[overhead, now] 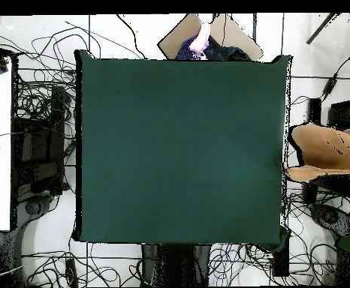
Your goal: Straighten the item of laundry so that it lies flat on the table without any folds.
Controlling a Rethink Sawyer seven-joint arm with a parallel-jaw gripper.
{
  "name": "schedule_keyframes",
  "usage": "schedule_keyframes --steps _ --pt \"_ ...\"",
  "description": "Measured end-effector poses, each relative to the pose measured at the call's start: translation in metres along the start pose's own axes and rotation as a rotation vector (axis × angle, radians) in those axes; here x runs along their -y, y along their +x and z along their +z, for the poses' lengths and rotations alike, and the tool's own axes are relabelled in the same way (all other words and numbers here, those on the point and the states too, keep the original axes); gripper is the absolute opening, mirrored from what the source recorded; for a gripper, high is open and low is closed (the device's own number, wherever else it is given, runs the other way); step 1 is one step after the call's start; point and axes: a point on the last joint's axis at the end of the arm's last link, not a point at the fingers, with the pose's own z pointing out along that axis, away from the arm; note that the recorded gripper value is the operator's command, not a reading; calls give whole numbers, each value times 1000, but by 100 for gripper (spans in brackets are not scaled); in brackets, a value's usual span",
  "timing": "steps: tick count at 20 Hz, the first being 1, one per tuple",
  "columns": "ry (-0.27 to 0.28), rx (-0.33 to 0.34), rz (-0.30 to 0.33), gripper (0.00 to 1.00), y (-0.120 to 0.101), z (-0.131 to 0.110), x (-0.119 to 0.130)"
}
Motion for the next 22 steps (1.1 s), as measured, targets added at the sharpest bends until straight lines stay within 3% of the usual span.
schedule_keyframes --steps 4,10,16,22 --pt "-1 2 15 0 3 5 11" --pt "-9 -6 13 0 7 6 7" --pt "-31 -21 -4 0 13 16 -14" --pt "-46 10 -23 0 20 52 -48"
